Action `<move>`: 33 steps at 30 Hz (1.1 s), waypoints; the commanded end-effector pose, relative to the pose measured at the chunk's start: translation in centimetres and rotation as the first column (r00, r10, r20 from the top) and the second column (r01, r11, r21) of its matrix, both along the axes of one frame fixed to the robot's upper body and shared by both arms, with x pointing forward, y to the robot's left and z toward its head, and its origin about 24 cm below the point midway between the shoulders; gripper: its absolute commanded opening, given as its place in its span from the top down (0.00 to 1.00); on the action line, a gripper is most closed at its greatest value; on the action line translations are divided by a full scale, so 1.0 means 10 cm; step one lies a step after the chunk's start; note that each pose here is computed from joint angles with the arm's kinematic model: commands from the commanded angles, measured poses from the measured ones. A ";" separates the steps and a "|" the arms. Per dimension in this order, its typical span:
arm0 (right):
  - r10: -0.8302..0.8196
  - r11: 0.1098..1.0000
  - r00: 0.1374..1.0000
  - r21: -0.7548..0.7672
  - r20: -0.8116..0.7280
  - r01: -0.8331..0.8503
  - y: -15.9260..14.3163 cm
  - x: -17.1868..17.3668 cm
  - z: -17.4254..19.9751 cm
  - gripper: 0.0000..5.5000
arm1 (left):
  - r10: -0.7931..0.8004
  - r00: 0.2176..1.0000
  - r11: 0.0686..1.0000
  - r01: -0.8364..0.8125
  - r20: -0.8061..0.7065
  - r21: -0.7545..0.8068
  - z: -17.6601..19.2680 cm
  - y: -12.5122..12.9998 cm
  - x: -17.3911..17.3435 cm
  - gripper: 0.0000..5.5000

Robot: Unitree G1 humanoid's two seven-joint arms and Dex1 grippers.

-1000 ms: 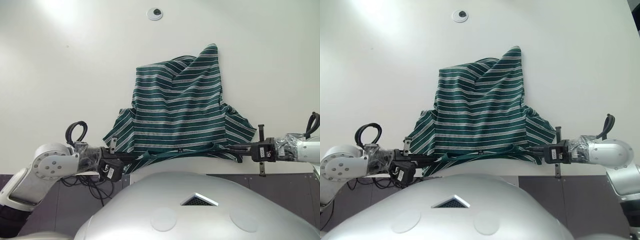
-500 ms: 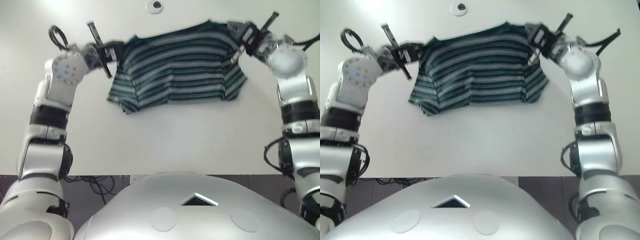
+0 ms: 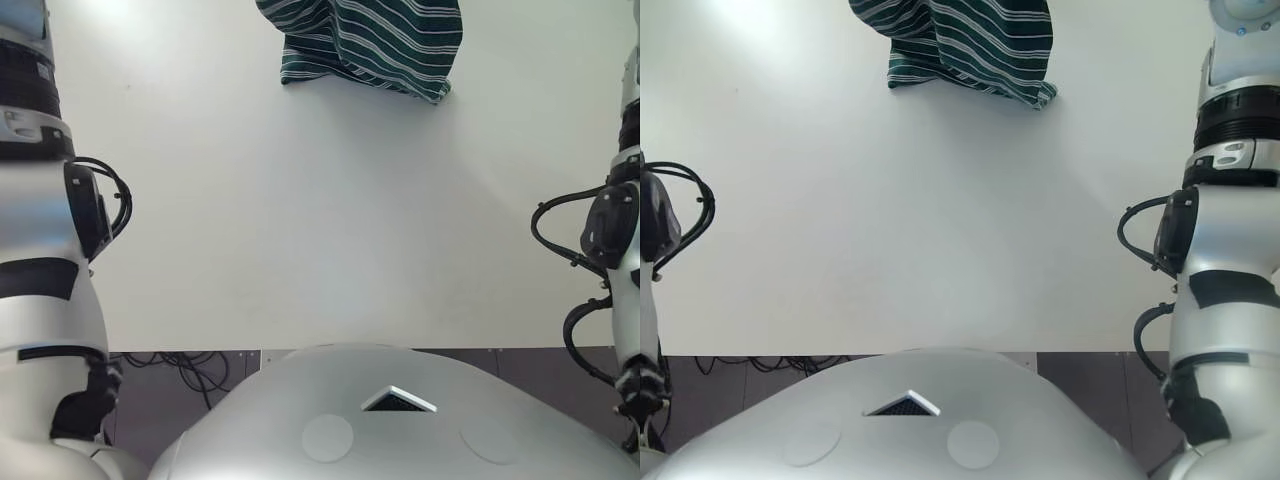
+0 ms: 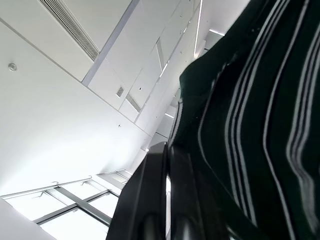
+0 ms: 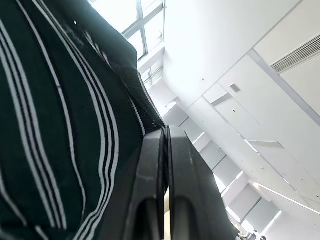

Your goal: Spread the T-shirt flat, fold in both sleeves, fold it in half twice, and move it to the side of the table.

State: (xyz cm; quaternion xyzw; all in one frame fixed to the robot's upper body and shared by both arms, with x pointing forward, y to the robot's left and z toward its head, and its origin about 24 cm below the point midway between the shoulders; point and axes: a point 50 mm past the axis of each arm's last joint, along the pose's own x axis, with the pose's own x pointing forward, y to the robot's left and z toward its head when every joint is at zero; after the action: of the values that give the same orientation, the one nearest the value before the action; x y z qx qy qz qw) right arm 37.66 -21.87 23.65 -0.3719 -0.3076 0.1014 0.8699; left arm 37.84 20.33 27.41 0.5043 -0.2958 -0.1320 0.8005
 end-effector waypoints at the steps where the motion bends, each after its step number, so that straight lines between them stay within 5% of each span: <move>1: 0.025 0.997 0.994 0.065 0.111 -0.032 -0.09 -0.13 0.11 1.00 | 0.001 1.000 1.000 -0.001 0.002 0.011 -0.11 0.04 -0.03 1.00; 14: 0.139 0.986 0.975 0.066 0.171 -0.153 -0.23 -0.55 -0.06 1.00 | -0.068 0.995 0.990 0.076 0.069 -0.116 0.37 -0.11 0.01 1.00; 17: 0.080 0.989 0.996 0.117 0.042 -0.085 -0.26 -0.33 -0.03 1.00 | -0.093 0.994 0.993 0.096 0.055 -0.063 0.45 -0.17 0.02 1.00; 24: 0.074 0.976 0.980 0.215 -0.186 -0.033 -0.10 0.18 0.56 1.00 | 0.118 0.990 0.993 -0.118 -0.076 0.006 0.54 -0.17 0.27 1.00; 33: 0.004 0.951 0.991 0.308 -0.133 0.037 0.06 0.29 1.01 1.00 | 0.186 0.982 0.979 -0.182 0.040 -0.088 0.94 -0.28 0.25 1.00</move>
State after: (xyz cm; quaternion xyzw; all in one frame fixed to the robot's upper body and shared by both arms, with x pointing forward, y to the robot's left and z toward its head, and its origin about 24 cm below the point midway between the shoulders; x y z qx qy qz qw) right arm 40.85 -20.71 32.28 -0.2330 -0.2377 0.0925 0.9385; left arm 40.94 17.44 34.76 0.5102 -0.2431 -0.0559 0.8231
